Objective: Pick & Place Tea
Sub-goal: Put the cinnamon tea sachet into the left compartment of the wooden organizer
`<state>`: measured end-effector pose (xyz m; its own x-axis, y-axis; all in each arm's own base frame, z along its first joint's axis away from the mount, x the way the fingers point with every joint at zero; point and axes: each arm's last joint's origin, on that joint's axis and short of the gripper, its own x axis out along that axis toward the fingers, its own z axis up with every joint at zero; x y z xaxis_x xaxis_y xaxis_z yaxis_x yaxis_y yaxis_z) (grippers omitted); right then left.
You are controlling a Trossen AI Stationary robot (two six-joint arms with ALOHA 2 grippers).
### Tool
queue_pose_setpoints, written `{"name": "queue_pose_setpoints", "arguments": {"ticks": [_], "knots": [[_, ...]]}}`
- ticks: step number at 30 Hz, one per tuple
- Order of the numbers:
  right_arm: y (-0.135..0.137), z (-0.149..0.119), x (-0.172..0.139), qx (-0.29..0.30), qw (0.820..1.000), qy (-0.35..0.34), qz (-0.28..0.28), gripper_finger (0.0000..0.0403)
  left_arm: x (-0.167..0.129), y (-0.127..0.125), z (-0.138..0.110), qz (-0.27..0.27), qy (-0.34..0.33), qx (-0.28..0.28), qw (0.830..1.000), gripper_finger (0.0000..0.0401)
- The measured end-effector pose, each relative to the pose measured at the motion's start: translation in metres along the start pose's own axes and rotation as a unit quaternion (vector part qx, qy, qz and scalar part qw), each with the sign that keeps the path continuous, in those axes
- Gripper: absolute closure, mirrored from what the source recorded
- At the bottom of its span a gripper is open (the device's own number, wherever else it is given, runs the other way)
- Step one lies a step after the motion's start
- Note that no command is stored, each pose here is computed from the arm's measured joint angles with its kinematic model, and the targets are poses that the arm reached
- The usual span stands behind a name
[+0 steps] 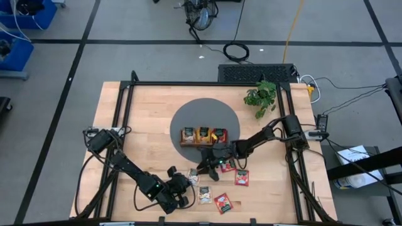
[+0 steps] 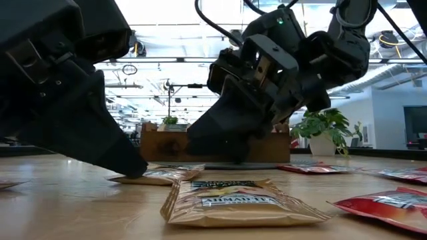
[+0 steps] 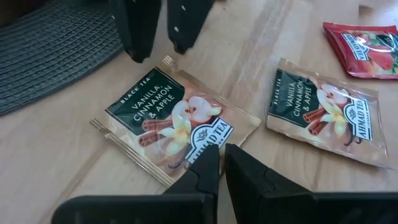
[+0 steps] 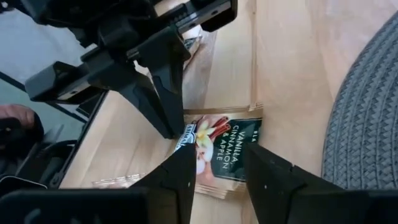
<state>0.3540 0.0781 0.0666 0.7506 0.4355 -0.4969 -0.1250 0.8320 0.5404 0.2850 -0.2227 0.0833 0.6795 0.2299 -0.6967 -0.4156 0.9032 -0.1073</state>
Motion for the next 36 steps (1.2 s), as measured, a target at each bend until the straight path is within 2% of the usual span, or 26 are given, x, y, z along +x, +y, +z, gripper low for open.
{"name": "queue_pose_setpoints", "arguments": {"ticks": [5, 9, 14, 26, 31, 36], "knots": [[-0.002, -0.007, 0.0, -0.013, 0.999, 0.027, -0.02, 0.0288, 0.002, 0.002, 0.002, 0.008, -0.009, -0.002, 1.0, 0.0366], [0.009, -0.004, -0.002, -0.096, 0.994, 0.011, -0.056, 0.0294, 0.003, 0.003, 0.003, 0.011, -0.01, -0.003, 1.0, 0.0366], [0.025, -0.002, -0.012, -0.153, 0.981, 0.019, -0.121, 0.0298, 0.003, 0.002, 0.004, 0.009, -0.013, 0.0, 1.0, 0.0366], [0.032, -0.001, -0.011, -0.089, 0.99, -0.009, -0.11, 0.0297, 0.006, 0.002, 0.006, 0.003, -0.013, 0.0, 1.0, 0.0366], [0.034, -0.001, -0.01, -0.068, 0.994, -0.007, -0.086, 0.0297, 0.023, 0.002, 0.002, 0.0, -0.024, 0.007, 1.0, 0.0366], [0.034, -0.002, -0.01, -0.067, 0.994, 0.001, -0.087, 0.0297, 0.034, 0.002, 0.003, -0.006, -0.04, 0.008, 0.999, 0.0366]]}}
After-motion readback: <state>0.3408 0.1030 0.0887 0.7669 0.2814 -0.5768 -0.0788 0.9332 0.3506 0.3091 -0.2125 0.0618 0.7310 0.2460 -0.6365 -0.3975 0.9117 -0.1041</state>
